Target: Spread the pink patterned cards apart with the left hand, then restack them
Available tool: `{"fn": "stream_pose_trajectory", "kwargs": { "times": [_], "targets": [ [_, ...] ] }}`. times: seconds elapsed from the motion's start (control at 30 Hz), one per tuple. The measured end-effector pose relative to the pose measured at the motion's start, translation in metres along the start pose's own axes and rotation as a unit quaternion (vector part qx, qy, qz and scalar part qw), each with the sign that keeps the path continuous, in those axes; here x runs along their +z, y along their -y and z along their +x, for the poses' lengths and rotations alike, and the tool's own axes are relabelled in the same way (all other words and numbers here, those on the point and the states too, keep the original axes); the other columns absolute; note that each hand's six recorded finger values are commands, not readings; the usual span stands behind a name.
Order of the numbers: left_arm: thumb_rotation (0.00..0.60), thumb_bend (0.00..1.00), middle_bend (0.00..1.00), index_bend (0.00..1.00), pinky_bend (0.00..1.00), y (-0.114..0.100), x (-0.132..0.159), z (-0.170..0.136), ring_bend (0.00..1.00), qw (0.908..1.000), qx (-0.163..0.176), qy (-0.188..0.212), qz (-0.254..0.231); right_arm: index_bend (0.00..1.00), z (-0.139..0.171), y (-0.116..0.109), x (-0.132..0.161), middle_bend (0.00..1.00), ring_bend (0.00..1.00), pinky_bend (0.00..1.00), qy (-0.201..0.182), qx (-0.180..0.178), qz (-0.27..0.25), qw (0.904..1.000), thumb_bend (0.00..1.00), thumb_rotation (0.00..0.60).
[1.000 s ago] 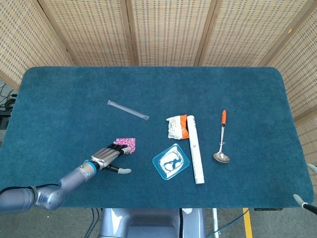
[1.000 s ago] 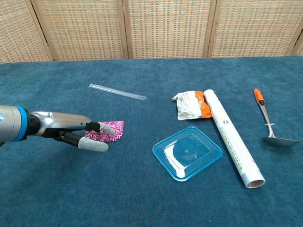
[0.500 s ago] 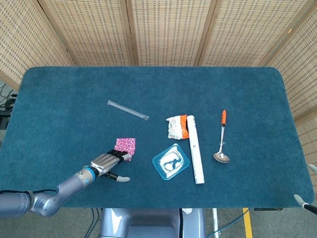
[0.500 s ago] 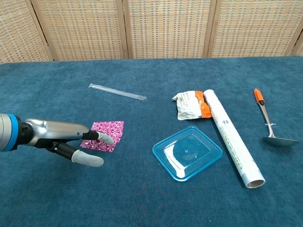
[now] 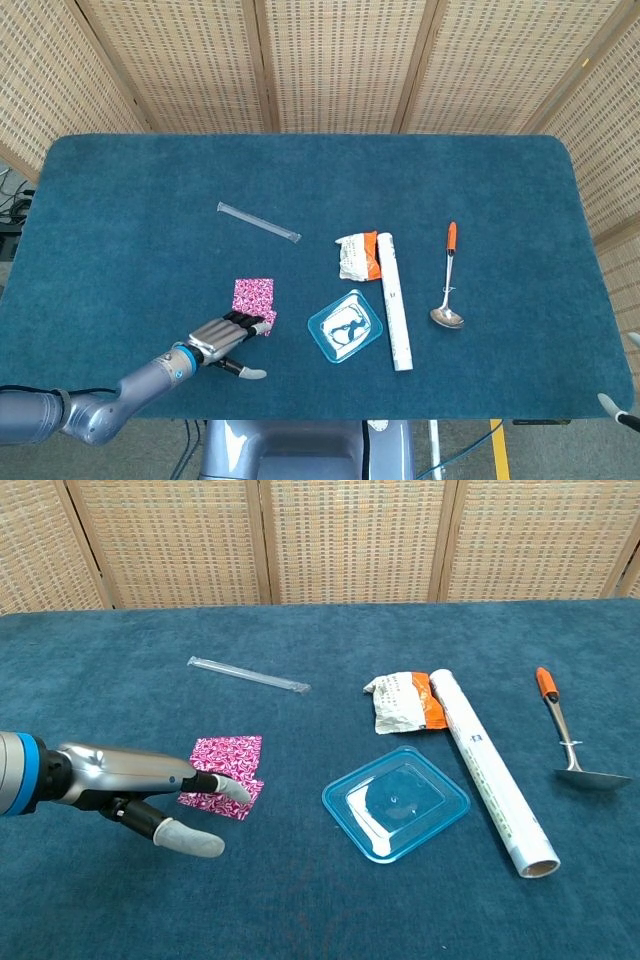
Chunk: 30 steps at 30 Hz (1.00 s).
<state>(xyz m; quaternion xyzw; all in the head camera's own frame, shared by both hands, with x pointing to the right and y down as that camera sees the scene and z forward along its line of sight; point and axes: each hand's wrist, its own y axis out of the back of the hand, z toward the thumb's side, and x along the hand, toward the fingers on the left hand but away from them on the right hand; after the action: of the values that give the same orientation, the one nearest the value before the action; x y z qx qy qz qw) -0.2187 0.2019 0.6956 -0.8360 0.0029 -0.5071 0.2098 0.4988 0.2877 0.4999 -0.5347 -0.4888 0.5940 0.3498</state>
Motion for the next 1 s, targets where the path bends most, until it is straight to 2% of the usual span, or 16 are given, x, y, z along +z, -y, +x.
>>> {"fn": "stream_pose_trajectory", "kwargs": {
  "times": [0.5, 1.0],
  "targets": [
    [0.092, 0.00, 0.00, 0.03, 0.00, 0.004, 0.016, -0.008, 0.00, 0.9997, -0.010, 0.020, 0.008, 0.18, 0.001, -0.001, -0.002, 0.24, 0.01, 0.00, 0.002, -0.002, -0.001, 1.0000, 0.00, 0.600],
    [0.091, 0.00, 0.00, 0.03, 0.00, -0.022, -0.001, 0.007, 0.00, 0.9989, 0.044, -0.003, -0.016, 0.18, 0.001, 0.000, -0.002, 0.24, 0.01, 0.00, 0.003, 0.001, 0.001, 1.0000, 0.00, 0.600]
  ]
}}
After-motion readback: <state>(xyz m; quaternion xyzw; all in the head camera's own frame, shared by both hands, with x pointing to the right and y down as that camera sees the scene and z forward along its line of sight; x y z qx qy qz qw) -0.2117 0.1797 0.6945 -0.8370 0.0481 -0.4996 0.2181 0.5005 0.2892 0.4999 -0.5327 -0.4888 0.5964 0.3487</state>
